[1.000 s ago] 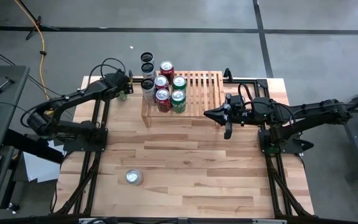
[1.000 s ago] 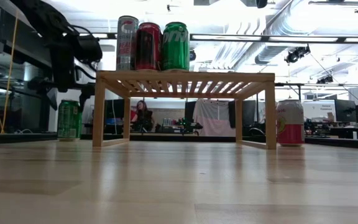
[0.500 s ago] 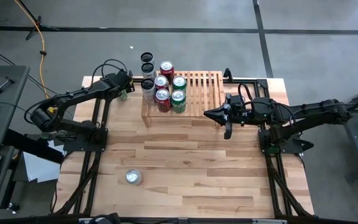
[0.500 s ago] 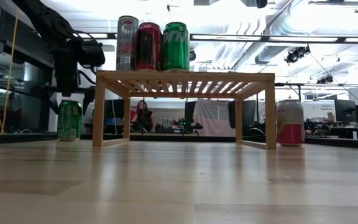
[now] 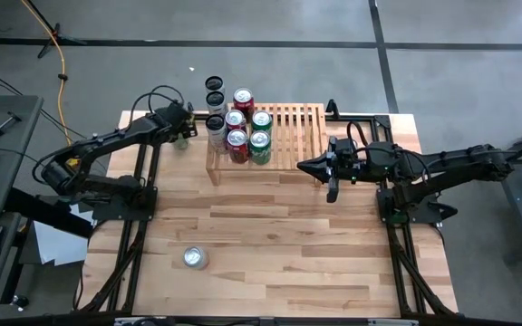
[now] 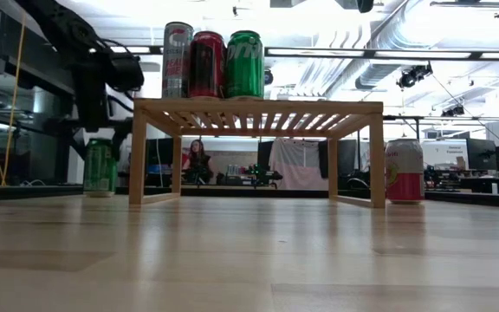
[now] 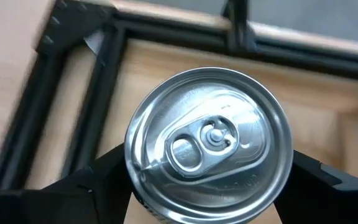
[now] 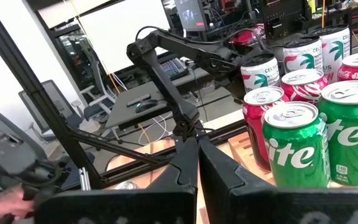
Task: Place canned beverage on shelf
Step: Put the green soda can on the shelf aligned with the other green soda cans
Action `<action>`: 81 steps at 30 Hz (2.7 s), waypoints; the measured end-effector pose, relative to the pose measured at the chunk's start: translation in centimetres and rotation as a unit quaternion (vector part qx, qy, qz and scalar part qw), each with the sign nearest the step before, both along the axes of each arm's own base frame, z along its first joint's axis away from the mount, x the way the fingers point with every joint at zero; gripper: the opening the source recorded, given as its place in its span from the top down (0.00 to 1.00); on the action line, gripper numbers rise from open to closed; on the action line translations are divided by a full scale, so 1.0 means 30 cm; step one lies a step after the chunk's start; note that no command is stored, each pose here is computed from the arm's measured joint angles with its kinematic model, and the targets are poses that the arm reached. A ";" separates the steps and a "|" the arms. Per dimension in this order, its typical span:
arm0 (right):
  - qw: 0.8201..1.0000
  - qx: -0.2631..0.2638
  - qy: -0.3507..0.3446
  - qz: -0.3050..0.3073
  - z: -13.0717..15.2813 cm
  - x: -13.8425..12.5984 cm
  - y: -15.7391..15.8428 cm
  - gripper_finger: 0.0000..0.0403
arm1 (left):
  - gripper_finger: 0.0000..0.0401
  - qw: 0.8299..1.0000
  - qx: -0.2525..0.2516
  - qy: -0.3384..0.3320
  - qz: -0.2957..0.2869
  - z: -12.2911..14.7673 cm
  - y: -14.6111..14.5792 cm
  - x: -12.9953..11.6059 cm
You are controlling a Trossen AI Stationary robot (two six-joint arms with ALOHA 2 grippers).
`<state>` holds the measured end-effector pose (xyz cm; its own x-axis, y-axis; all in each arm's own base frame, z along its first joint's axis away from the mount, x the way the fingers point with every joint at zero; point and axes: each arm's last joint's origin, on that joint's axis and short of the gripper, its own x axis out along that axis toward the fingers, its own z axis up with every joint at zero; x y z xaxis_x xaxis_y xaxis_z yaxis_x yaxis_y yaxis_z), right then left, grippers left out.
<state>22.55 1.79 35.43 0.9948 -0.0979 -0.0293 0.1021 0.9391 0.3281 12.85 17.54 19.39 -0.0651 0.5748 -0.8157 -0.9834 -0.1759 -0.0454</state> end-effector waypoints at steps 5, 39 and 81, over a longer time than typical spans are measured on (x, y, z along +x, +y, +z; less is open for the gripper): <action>1.000 0.000 0.001 0.000 -0.001 0.000 0.000 1.00 | 0.29 0.996 0.037 -0.042 -0.062 0.103 -0.045 -0.027; 0.999 -0.001 0.025 0.029 -0.016 0.000 0.005 1.00 | 0.29 0.664 0.116 -0.531 -0.514 0.689 -0.523 -0.157; 0.967 -0.020 0.136 0.213 0.292 0.323 0.178 0.15 | 0.29 0.404 0.242 -0.156 -0.868 0.906 -0.932 0.390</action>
<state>32.24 7.13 44.21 0.9011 0.3131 -0.3000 -0.2201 0.9263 0.3058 24.56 -10.42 46.57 0.8414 -0.3700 -0.3938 0.4623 0.8702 0.1702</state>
